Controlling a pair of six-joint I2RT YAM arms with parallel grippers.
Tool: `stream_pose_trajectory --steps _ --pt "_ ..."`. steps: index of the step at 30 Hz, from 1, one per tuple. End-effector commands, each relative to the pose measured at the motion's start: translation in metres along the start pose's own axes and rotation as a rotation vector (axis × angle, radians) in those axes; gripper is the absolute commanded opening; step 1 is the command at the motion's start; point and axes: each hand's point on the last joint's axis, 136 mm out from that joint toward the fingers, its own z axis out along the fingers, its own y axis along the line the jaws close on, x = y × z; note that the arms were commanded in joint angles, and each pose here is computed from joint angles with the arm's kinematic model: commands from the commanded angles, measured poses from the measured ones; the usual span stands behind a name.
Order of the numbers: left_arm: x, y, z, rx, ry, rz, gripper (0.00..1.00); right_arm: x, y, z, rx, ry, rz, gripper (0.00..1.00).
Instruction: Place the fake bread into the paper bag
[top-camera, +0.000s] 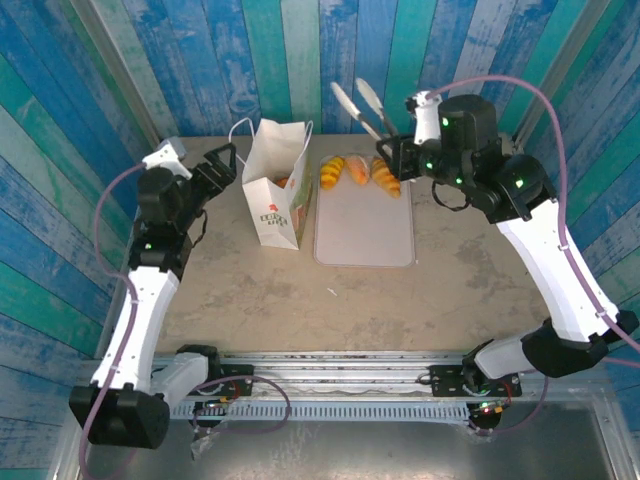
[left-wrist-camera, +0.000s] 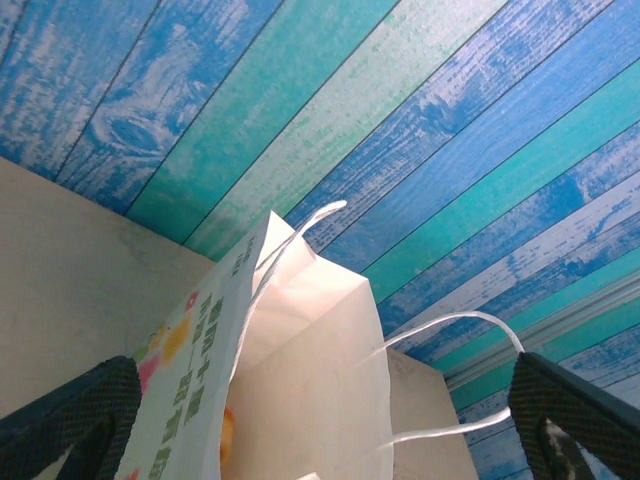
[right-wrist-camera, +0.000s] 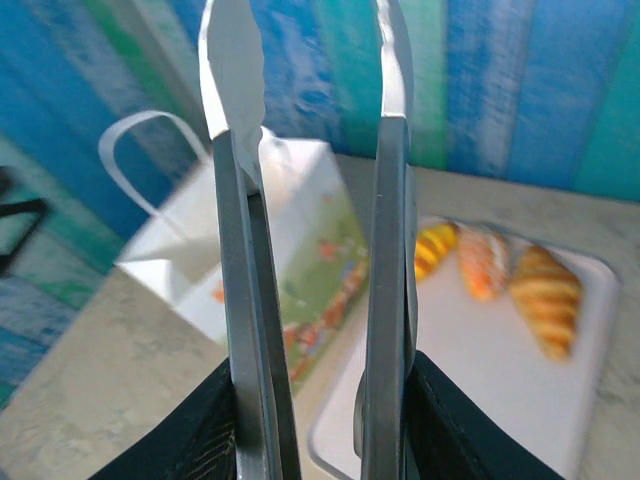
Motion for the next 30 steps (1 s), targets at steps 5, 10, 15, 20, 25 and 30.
stream_pose_trajectory --steps 5,10,15,20,25,30 --pt "0.004 0.022 -0.034 -0.111 -0.047 0.091 0.95 0.056 -0.081 0.012 0.219 0.103 0.069 0.41" --pt "0.024 0.044 -0.040 -0.161 -0.030 0.097 0.94 0.118 -0.111 0.041 0.300 0.275 0.025 0.41" --pt "0.036 0.056 -0.034 -0.183 0.004 0.095 0.94 0.157 -0.133 0.071 0.376 0.413 0.004 0.41" --pt "0.044 0.058 -0.025 -0.168 0.029 0.078 0.94 0.177 -0.145 0.100 0.408 0.506 -0.006 0.41" --pt "0.048 0.066 -0.021 -0.189 0.036 0.078 0.94 0.184 -0.161 0.122 0.459 0.550 -0.017 0.42" --pt "0.050 0.073 -0.016 -0.215 0.046 0.095 0.94 0.184 -0.176 0.143 0.485 0.571 -0.042 0.43"
